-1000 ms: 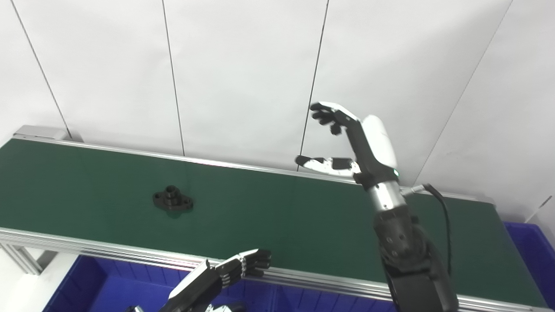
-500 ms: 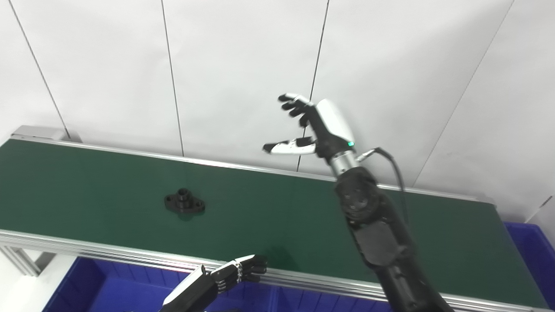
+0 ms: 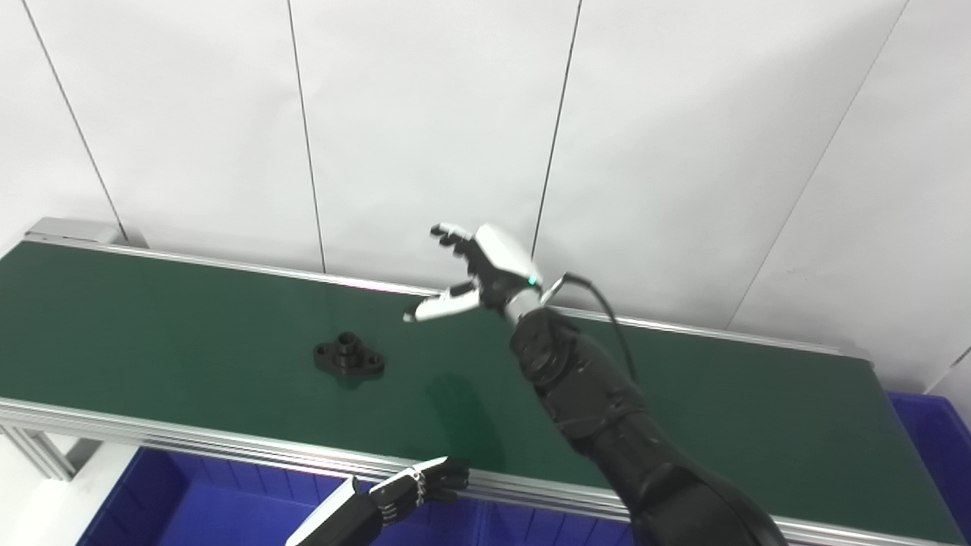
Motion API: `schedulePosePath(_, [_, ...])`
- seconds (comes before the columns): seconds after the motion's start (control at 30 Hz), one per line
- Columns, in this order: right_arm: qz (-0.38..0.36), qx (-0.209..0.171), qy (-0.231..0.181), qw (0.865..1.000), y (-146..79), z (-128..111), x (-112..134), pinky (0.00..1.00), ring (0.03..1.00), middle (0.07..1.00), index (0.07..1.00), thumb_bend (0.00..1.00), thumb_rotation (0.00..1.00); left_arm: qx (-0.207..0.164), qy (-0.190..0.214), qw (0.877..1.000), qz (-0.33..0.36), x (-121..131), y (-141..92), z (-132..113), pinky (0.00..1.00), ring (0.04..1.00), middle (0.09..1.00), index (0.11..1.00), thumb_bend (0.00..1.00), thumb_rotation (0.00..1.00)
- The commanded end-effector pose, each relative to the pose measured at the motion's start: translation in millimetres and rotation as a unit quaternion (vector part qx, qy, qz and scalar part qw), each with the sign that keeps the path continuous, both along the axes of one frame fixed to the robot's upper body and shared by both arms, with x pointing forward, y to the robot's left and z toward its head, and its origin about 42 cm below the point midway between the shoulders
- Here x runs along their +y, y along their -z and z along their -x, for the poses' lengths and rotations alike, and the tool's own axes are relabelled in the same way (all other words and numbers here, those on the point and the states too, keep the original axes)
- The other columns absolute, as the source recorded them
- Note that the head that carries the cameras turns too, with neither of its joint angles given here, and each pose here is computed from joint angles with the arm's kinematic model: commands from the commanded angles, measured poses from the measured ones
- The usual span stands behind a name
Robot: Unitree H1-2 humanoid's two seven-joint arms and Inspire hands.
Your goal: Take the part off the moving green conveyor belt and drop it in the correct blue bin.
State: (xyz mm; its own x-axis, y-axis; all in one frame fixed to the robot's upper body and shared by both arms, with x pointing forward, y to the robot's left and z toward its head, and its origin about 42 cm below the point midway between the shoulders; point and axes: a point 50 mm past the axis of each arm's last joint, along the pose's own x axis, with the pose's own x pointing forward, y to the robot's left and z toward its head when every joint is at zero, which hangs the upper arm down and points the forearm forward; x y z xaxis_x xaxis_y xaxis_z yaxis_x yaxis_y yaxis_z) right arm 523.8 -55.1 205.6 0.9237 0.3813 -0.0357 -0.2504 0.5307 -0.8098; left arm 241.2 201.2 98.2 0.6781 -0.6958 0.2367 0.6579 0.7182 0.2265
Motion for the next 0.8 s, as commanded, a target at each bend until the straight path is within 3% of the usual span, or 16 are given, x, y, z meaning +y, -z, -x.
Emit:
schedulePosePath(0.0, [-0.014,-0.056,-0.030,0.998,-34,-7,19,0.77,0.868,0.905,0.907,0.97,0.44,-0.042,-0.003,0.999,0.001,6,-16,-4,0.83,0.875,0.905,0.887,0.48,0.62])
schedulePosePath(0.4, [0.021,-0.013,-0.043,0.999,6,8,49,0.80,0.904,0.932,0.913,1.00,0.41,-0.034,-0.012,0.999,-0.001,13,-23,3,0.85,0.889,0.909,0.895,0.51,0.65])
schedulePosePath(0.77, [0.086,0.016,-0.054,0.995,48,35,69,0.79,0.841,0.848,0.866,1.00,0.32,-0.040,-0.015,0.999,0.006,14,-26,6,0.85,0.888,0.909,0.899,0.51,0.66])
